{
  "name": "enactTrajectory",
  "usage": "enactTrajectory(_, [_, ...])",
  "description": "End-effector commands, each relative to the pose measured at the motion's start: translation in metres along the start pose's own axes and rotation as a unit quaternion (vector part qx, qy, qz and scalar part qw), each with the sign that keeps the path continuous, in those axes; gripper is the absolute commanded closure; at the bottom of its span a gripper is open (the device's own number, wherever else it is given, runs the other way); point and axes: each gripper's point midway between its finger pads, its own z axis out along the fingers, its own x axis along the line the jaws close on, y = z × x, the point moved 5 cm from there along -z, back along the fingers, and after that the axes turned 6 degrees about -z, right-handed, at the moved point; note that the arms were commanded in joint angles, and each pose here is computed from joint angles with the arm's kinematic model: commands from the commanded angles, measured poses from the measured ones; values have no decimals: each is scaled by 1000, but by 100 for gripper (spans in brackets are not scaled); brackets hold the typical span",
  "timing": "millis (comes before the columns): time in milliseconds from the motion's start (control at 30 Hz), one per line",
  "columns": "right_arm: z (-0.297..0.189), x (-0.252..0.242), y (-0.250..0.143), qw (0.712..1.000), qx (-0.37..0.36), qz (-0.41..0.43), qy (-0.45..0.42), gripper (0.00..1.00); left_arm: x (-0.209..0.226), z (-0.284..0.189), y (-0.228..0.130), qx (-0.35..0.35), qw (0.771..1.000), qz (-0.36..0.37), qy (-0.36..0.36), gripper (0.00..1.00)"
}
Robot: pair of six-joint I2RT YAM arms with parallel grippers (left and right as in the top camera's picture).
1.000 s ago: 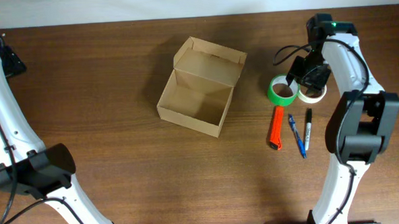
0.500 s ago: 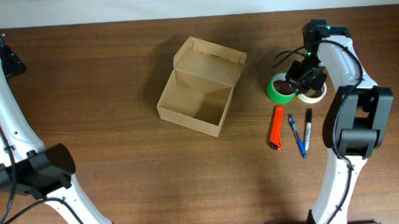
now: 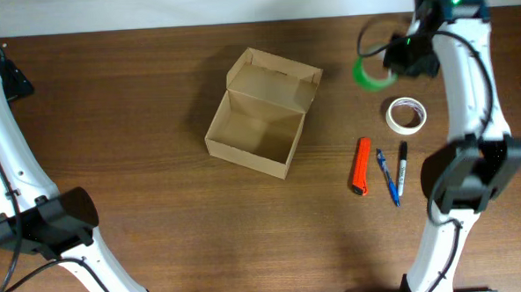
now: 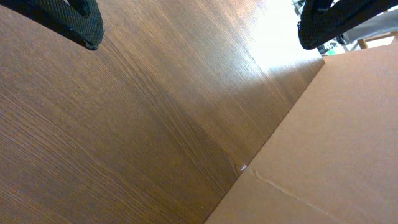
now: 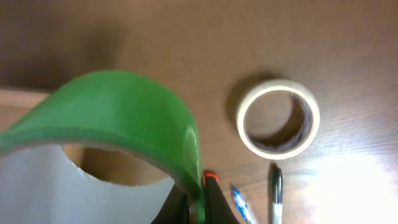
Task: Pack container
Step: 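Carry the green tape into the box and release it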
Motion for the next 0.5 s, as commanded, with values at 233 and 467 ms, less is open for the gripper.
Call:
enactTrajectory(233, [-138, 172, -74, 938, -125, -313, 82, 96, 2, -2, 1, -3, 1000, 3, -3, 0])
enactTrajectory(467, [-64, 242, -107, 917, -60, -391, 53, 96, 2, -2, 1, -3, 1000, 3, -3, 0])
